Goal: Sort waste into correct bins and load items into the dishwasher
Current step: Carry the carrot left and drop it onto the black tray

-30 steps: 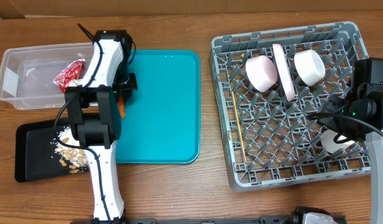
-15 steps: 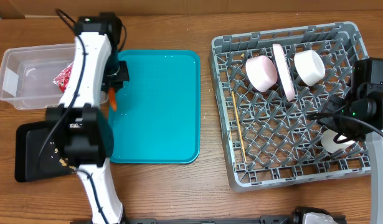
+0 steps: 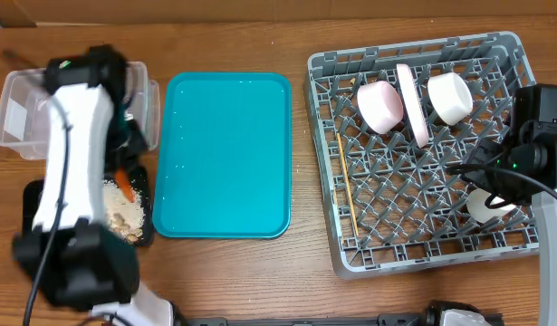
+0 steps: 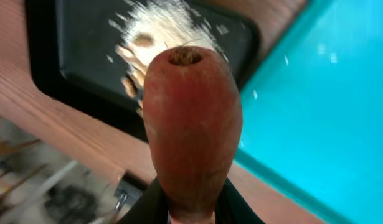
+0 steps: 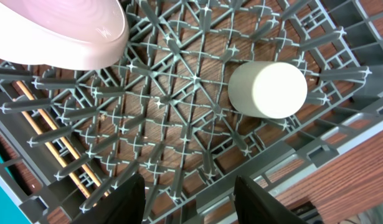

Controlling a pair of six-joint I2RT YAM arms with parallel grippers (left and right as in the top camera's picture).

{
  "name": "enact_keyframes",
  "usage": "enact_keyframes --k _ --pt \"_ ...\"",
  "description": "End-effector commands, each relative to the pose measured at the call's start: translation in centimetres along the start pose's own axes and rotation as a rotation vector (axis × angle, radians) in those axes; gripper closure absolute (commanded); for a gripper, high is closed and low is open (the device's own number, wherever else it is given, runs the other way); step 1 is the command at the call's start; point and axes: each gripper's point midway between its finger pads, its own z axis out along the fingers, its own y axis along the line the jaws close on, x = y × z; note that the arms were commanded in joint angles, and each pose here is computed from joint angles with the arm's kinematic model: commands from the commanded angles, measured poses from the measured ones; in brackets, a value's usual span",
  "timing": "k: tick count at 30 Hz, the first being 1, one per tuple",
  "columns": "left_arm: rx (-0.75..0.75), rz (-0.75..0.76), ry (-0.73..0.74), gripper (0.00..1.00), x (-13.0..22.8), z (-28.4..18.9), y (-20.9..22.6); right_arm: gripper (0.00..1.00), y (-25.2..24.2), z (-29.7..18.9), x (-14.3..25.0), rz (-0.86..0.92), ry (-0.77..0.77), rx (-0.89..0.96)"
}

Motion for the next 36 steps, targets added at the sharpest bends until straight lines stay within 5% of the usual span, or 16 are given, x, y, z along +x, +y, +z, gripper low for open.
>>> enact_keyframes --k 1,11,19,21,24,26,28,32,36 --pt "0.037 -0.23 -0.089 0.95 -0.1 0.3 4.0 0.51 -0.1 -0.5 -0.3 0.005 -0.023 -0.005" --pt "0.077 -0.61 -0.05 0.96 -2.1 12.0 9.0 0.51 -0.1 -0.5 -0.3 0.005 -0.022 -0.005" --pt "0.053 -0.633 0.063 0.87 -1.1 17.7 8.9 0.51 -0.1 -0.5 -0.3 0.005 -0.022 -0.005" --pt "0.048 -0.628 0.083 0.76 -0.9 18.3 8.7 0.51 -0.1 -0.5 -0.3 0.004 -0.022 -0.005" --pt "0.046 -0.626 0.089 0.75 -0.9 18.5 8.6 0.51 -0.1 -0.5 -0.3 0.005 -0.022 -0.005" --pt "0.049 -0.623 0.088 0.5 -0.9 18.4 8.6 0.51 -0.1 -0.5 -0.3 0.004 -0.022 -0.005" --pt "0.084 -0.604 0.098 0.43 -1.0 18.2 8.1 0.51 -0.1 -0.5 -0.3 0.004 -0.022 -0.005" --pt "0.126 -0.571 0.086 0.38 -2.3 15.2 8.2 0.47 0.5 -0.5 -0.4 0.005 -0.023 -0.036" --pt "0.324 -0.398 -0.085 0.36 -4.9 8.3 5.2 0.36 7.4 -1.4 -1.2 -0.152 -0.039 -0.38"
